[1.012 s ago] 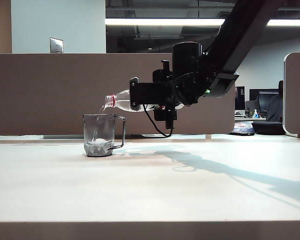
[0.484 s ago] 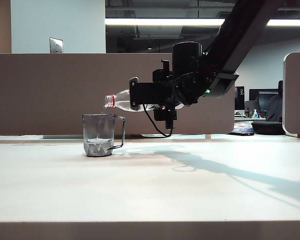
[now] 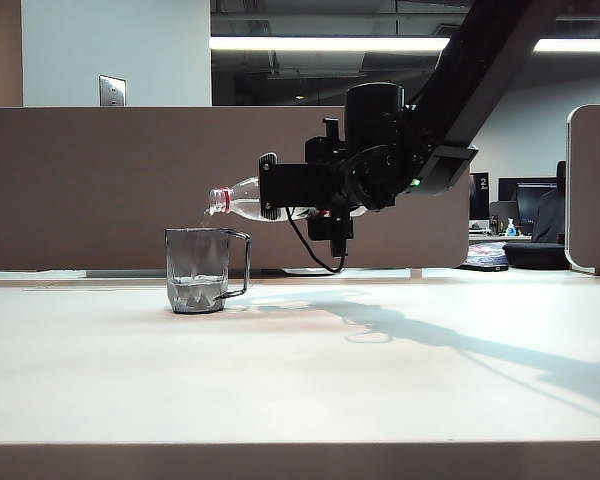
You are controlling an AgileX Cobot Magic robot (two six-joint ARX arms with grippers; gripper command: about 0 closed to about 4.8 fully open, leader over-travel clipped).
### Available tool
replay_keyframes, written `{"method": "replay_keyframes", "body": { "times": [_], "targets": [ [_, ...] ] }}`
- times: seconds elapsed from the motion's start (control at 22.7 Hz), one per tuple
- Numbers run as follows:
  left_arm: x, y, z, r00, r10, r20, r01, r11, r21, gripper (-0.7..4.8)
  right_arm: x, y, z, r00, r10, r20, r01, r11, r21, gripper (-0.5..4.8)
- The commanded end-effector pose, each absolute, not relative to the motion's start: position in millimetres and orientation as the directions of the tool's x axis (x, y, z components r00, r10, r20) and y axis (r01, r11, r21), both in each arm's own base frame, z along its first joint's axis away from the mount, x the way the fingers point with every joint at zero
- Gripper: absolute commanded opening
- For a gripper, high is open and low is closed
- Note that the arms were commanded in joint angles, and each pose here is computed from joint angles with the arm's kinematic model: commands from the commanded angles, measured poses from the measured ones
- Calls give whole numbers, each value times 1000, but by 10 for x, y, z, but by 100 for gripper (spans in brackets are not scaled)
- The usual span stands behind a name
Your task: Pick up the mineral water bottle on the table and pour water into the mug until it's half full.
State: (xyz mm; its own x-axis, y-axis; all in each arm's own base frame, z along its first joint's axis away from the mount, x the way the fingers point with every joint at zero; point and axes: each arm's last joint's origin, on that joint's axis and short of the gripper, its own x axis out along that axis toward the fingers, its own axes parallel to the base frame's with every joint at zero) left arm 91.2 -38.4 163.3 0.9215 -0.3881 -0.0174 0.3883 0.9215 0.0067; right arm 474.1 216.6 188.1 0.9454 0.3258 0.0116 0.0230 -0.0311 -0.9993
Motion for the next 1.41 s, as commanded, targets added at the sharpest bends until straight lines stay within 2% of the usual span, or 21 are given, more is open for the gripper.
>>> {"method": "replay_keyframes", "body": {
  "times": [0.04,0.48,1.41],
  "targets": [
    [926,-390,1630,920,-390,-33,391,920,7,-5,4733,2170,2038,941,326,88,98,-15,-995,328],
    [954,-402,1586,917,-389,-86,391,920,7,-5,4732,2171,2038,941,326,88,100,-21,-995,328],
    [954,-402,1586,917,-389,-86,391,920,7,-5,4732,2171,2040,941,326,88,107,-40,-993,328]
  ]
}}
